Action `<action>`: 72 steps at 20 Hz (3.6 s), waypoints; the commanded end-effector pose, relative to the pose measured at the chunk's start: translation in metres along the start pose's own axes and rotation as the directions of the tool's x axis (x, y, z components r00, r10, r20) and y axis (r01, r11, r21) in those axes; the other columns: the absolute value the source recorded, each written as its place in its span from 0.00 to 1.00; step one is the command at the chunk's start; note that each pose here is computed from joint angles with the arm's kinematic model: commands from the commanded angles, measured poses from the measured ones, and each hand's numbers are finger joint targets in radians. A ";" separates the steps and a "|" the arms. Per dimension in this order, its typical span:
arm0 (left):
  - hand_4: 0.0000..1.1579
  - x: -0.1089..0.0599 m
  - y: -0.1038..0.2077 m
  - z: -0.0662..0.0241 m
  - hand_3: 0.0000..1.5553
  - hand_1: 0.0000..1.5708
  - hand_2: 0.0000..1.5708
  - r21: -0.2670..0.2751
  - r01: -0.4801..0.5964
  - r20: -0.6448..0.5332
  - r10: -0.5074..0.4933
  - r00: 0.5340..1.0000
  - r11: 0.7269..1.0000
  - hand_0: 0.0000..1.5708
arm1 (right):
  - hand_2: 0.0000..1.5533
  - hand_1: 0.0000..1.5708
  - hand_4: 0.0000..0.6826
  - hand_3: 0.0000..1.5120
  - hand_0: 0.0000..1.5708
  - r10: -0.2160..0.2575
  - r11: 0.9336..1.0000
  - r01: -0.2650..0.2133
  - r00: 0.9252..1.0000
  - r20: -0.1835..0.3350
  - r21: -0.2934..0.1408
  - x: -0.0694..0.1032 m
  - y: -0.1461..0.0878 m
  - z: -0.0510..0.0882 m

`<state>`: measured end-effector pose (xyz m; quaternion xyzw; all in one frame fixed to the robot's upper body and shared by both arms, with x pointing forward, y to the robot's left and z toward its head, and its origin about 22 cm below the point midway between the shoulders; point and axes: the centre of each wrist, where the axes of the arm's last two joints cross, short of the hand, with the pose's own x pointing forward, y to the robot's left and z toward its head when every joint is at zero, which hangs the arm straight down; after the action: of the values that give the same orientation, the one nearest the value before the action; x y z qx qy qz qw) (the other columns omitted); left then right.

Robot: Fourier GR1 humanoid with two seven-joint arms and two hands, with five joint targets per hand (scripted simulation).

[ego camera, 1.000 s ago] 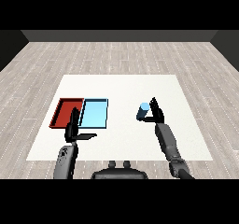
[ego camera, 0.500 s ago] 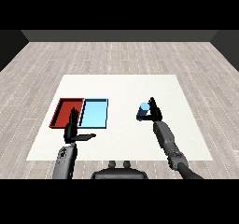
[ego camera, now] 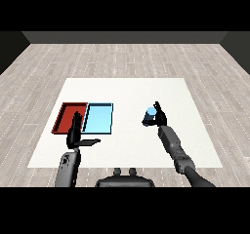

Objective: Pick the blue can and put it in the blue box

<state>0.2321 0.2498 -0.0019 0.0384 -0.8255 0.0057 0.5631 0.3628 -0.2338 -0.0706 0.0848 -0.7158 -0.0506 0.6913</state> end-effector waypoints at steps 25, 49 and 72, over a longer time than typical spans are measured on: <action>0.00 0.000 -0.003 0.0060 0.00 0.00 0.00 -0.021 -0.010 0.010 0.010 1.000 1.000 0.00 | 0.93 0.91 0.74 0.91 0.91 0.122 0.988 -0.126 0.991 -0.052 -0.092 0.003 0.033 -0.015; 0.00 -0.013 -0.063 -0.0131 0.00 0.00 0.00 -0.118 -0.079 -0.026 0.076 0.997 0.990 0.00 | 0.94 0.92 0.82 0.89 0.92 0.185 0.980 -0.198 0.953 0.241 0.031 0.068 0.089 -0.033; 0.00 -0.008 -0.120 -0.0351 0.00 0.00 0.00 -0.254 -0.163 -0.069 0.150 0.986 0.953 0.00 | 0.94 0.92 0.82 0.92 0.92 0.135 0.979 -0.172 0.948 0.290 0.106 0.113 0.131 0.020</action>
<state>0.2731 0.1347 0.0073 -0.0996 -0.8063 -0.0487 0.5810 0.3310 -0.1382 0.0447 0.0518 -0.8110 0.0424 0.5812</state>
